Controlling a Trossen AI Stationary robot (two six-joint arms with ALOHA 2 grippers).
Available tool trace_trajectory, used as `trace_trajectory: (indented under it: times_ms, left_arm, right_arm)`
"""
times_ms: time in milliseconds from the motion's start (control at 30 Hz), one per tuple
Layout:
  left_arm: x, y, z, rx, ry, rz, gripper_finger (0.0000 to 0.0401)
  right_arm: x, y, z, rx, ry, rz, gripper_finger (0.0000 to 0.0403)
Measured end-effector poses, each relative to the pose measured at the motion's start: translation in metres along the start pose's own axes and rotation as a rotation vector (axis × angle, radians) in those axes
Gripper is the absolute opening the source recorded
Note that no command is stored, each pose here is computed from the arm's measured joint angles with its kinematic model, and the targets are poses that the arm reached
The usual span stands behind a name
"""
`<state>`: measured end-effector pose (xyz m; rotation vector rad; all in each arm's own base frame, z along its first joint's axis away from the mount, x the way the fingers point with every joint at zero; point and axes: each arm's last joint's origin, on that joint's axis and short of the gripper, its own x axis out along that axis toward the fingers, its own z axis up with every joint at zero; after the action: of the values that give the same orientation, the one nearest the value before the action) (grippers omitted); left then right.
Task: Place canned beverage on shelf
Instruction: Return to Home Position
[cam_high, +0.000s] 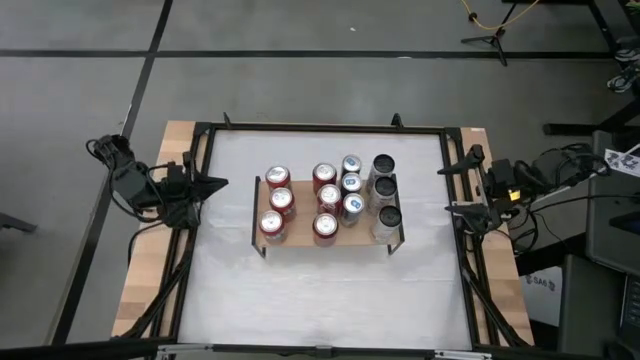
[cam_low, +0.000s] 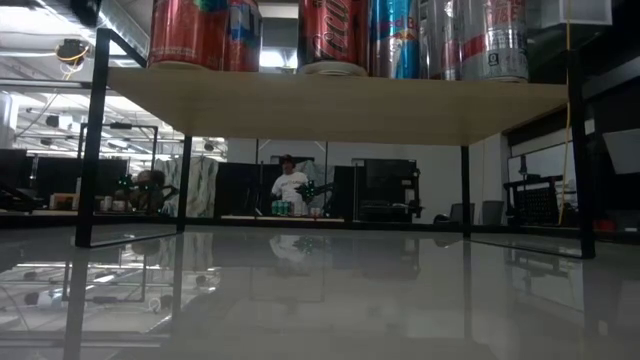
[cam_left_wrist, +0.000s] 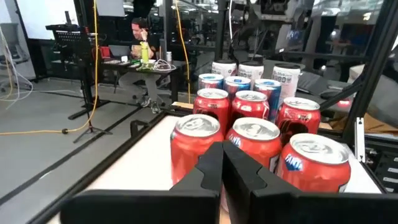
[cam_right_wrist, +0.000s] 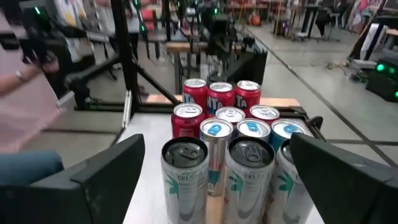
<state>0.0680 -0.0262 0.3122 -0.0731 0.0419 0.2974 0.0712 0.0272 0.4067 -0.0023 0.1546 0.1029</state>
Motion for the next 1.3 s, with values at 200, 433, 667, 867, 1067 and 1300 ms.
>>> trace_trajectory:
  times_ms: [200, 433, 667, 867, 1067, 1300]
  left_arm:
    - [-0.005, 0.011, -0.020, -0.023, -0.014, -0.004, 0.0000]
    - [-0.007, 0.018, -0.044, -0.035, -0.049, 0.006, 0.0000]
    - [-0.001, 0.013, -0.065, -0.020, -0.179, 0.009, 0.0000]
    - [0.007, 0.009, -0.080, 0.015, -0.332, -0.002, 0.0000]
    - [0.017, 0.012, -0.094, -0.012, -0.371, 0.031, 0.0000]
    - [0.024, 0.018, -0.098, 0.013, -0.377, 0.041, 0.0000]
  right_arm:
    - [-0.008, -0.006, -0.040, 0.043, -0.099, 0.008, 0.0392]
    - [-0.010, -0.010, -0.080, 0.081, -0.192, 0.015, 0.0392]
    - [-0.004, -0.008, -0.105, 0.095, -0.314, 0.043, 0.0392]
    - [0.009, -0.003, -0.118, 0.082, -0.338, 0.077, 0.0392]
    - [0.015, -0.002, -0.124, 0.090, -0.379, 0.062, 0.0392]
    - [0.019, -0.005, -0.126, 0.083, -0.383, 0.066, 0.0392]
